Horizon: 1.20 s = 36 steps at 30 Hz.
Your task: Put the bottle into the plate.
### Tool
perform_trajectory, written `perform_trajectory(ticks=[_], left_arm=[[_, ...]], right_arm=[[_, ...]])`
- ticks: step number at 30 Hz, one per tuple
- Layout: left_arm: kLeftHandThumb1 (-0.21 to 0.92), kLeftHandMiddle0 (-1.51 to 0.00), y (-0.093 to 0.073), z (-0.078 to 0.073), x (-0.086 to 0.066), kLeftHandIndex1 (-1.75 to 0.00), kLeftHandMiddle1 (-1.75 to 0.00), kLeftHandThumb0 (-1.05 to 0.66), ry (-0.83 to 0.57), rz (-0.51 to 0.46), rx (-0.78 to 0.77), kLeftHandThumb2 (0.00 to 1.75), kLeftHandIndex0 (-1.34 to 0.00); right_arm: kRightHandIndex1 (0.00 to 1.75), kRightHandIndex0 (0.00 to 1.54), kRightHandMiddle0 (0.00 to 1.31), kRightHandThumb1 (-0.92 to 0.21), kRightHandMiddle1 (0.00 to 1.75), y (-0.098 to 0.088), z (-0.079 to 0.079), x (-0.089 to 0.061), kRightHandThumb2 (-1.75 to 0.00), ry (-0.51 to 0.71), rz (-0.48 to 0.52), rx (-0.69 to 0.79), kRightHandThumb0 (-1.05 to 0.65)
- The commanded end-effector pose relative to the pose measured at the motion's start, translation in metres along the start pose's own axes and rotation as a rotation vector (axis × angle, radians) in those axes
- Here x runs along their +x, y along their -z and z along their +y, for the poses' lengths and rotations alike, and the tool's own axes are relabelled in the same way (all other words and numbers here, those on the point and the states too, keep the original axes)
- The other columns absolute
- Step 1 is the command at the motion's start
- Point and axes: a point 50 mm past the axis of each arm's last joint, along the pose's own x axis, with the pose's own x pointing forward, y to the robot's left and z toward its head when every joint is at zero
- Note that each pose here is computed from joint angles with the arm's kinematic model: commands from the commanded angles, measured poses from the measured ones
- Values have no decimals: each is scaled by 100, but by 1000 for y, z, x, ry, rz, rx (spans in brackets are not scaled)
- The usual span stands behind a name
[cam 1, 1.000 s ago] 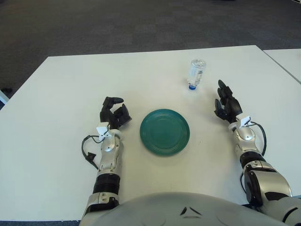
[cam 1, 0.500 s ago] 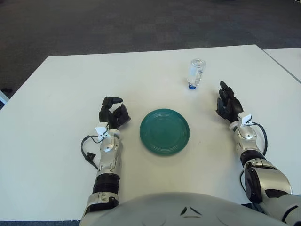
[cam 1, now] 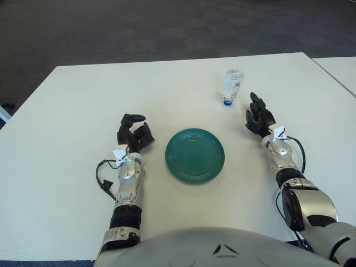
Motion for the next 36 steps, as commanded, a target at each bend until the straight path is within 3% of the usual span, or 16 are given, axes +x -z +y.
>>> perform_trajectory(ticks=[1, 14, 23, 36], left_arm=[[34, -124, -1, -4, 2, -175, -175, -47, 18, -12, -1, 128, -59], [34, -125, 1, -9, 0, -175, -175, -47, 16, -15, 8, 128, -59], [34, -126, 4, -11, 1, -175, -175, -47, 24, -8, 6, 128, -59], [34, -126, 6, -13, 2, -175, -175, -48, 26, -11, 6, 129, -60]], right_arm=[[0, 0, 0, -92, 0, -16, 6, 19, -73, -8, -20, -13, -101], [0, 0, 0, -92, 0, -32, 19, 34, -70, -56, -36, -19, -100], [0, 0, 0, -92, 0, -46, 26, 44, -53, -99, -67, -13, -105], [0, 0, 0, -92, 0, -80, 36, 68, -48, -149, -93, -60, -105]])
